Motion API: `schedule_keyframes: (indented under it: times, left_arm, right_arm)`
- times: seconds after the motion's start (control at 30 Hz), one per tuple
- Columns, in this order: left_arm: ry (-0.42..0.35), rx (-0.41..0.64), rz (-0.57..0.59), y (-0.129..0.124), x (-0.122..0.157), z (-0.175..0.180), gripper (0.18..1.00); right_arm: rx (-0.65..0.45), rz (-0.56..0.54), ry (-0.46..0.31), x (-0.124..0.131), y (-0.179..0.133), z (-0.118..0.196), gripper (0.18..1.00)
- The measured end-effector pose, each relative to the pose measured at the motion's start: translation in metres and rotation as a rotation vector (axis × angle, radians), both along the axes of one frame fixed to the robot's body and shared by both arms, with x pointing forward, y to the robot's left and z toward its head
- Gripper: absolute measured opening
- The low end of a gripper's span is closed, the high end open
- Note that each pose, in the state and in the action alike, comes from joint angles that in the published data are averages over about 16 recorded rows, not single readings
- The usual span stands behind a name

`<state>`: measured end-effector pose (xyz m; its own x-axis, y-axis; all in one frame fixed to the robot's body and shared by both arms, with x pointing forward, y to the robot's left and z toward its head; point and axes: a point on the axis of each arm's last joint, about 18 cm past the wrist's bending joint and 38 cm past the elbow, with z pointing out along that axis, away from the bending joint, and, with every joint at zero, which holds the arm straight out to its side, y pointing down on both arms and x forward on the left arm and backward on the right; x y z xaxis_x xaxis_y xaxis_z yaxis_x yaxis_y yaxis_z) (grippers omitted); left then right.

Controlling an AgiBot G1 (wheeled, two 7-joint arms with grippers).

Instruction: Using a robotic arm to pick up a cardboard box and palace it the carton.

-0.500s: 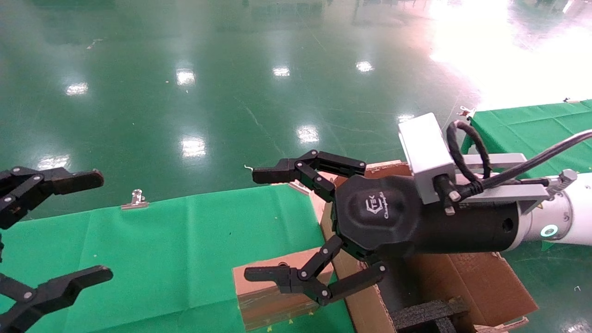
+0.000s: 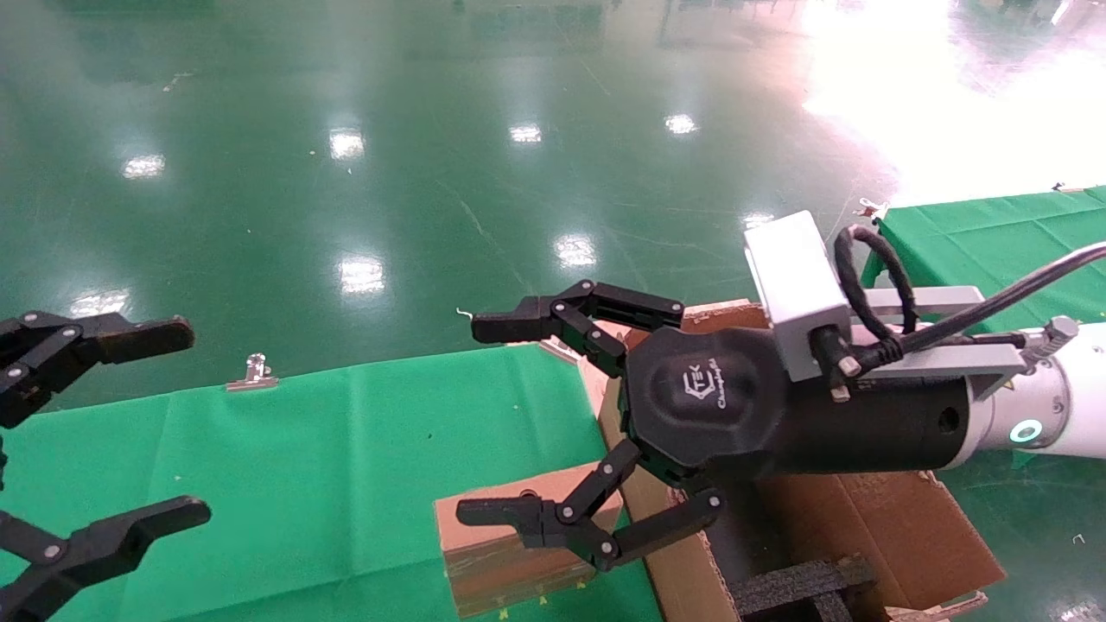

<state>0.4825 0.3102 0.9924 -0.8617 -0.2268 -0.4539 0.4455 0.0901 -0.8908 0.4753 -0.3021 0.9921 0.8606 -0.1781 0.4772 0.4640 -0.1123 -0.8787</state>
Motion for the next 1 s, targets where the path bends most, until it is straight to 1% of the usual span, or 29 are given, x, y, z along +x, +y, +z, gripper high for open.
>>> schedule_keyframes:
  times: [0.3, 0.5, 0.7, 0.9, 1.0]
  left_arm:
    - [0.0, 0.0, 0.0, 0.0, 0.0, 0.0, 0.992]
    - [0.0, 0.0, 0.0, 0.0, 0.0, 0.0, 0.96]
    - [0.0, 0.0, 0.0, 0.0, 0.0, 0.0, 0.892]
    - [0.0, 0.0, 0.0, 0.0, 0.0, 0.0, 0.792]
    - [0.0, 0.0, 0.0, 0.0, 0.0, 0.0, 0.721]
  right_arm:
    - [-0.009, -0.007, 0.004, 0.001, 0.0, -0.001, 1.001]
    - [-0.061, -0.039, 0.029, 0.01, 0.001, -0.007, 1.001]
    - [-0.173, -0.096, 0.07, 0.025, 0.003, -0.017, 1.001]
    - [-0.323, -0.16, 0.107, 0.044, 0.008, -0.028, 1.001]
    - [-0.4, -0.188, 0.115, 0.053, 0.011, -0.034, 1.001]
